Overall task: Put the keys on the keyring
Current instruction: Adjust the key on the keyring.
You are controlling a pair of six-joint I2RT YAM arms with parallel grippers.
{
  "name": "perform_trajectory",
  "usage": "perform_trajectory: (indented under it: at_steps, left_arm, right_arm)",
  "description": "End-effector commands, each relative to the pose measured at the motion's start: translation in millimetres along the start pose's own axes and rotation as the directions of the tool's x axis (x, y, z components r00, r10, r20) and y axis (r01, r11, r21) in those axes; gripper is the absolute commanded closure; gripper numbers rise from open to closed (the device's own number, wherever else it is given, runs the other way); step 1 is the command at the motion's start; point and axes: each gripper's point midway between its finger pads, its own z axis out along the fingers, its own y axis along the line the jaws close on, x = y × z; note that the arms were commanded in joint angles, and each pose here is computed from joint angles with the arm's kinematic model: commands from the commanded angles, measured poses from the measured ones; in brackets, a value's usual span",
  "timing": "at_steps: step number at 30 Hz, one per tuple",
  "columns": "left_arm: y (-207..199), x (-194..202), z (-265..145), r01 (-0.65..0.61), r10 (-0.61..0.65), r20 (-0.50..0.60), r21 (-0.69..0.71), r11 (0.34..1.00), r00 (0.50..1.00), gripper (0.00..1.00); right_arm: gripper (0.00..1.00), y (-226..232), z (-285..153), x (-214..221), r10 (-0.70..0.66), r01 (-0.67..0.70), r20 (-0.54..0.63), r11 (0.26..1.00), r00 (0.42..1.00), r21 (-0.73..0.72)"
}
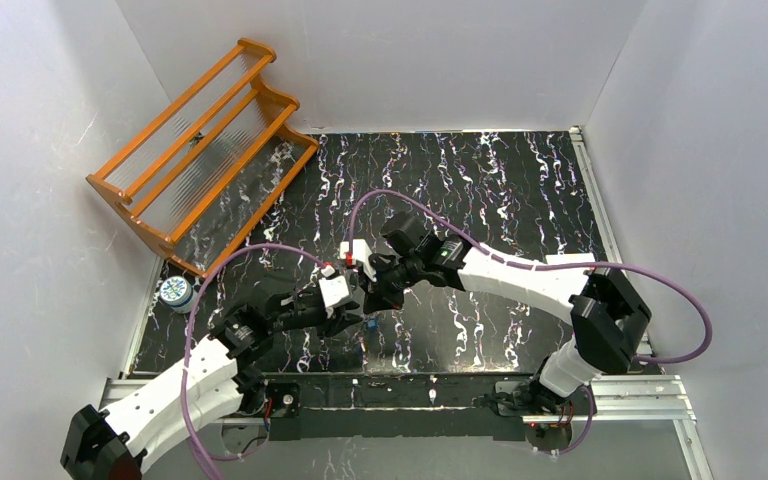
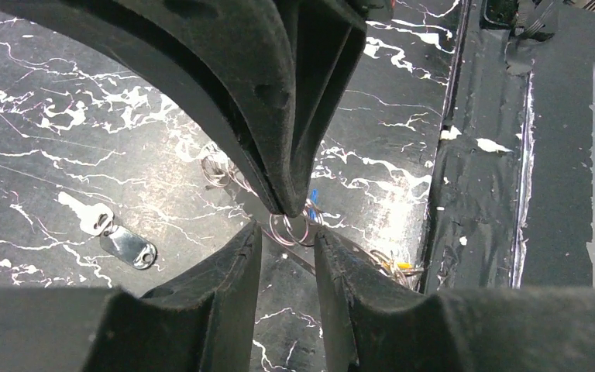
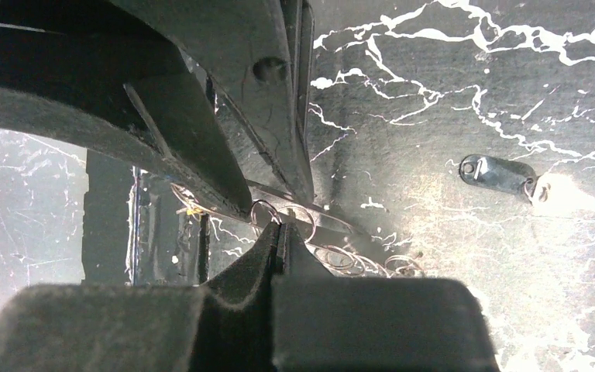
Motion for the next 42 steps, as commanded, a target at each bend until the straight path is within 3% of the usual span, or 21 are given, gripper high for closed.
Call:
perform_trajectory:
  at_steps: [1, 6, 14, 23, 27, 31, 36, 42]
  left_arm:
    - [-3, -18, 0, -0.006, 0.005, 0.034, 0.027, 1.000, 0.999, 0.70]
    - [-4, -19, 3, -0.004, 0.002, 0.032, 0.045, 0.999, 0.999, 0.76]
    - [-6, -13, 5, 0.000, -0.001, 0.013, 0.067, 0.998, 1.000, 0.99]
    - [-3, -12, 4, -0.004, 0.004, 0.011, 0.044, 0.999, 1.000, 1.00]
    - [2, -17, 2, 0.012, -0.012, 0.051, -0.002, 1.000, 0.999, 1.00]
    - [6, -28, -3, 0.025, -0.016, 0.151, -0.060, 0.998, 0.988, 1.00]
    - [11, -35, -7, 0.053, -0.022, 0.263, -0.114, 0.992, 0.965, 1.00]
    - [14, -45, -13, 0.084, -0.021, 0.388, -0.145, 0.986, 0.921, 1.00]
  right_arm:
    - [0.99, 5, -7, -22, -0.077, 0.077, 0.077, 0.997, 0.994, 0.002]
    - [0.99, 8, -8, -26, -0.089, 0.090, 0.090, 0.996, 0.992, -0.001]
    - [0.99, 7, -12, -30, -0.109, 0.108, 0.106, 0.994, 0.988, 0.017]
    - [0.99, 3, -19, -39, -0.142, 0.133, 0.138, 0.989, 0.980, 0.071]
    - [0.77, -6, -24, -42, -0.141, 0.121, 0.149, 0.983, 0.979, 0.136]
    - [0.66, -18, -31, -41, -0.138, 0.098, 0.163, 0.968, 0.977, 0.232]
    - [0.59, -17, -42, -46, -0.138, 0.080, 0.222, 0.964, 0.965, 0.253]
    - [0.51, -2, -48, -49, -0.154, 0.105, 0.305, 0.980, 0.940, 0.172]
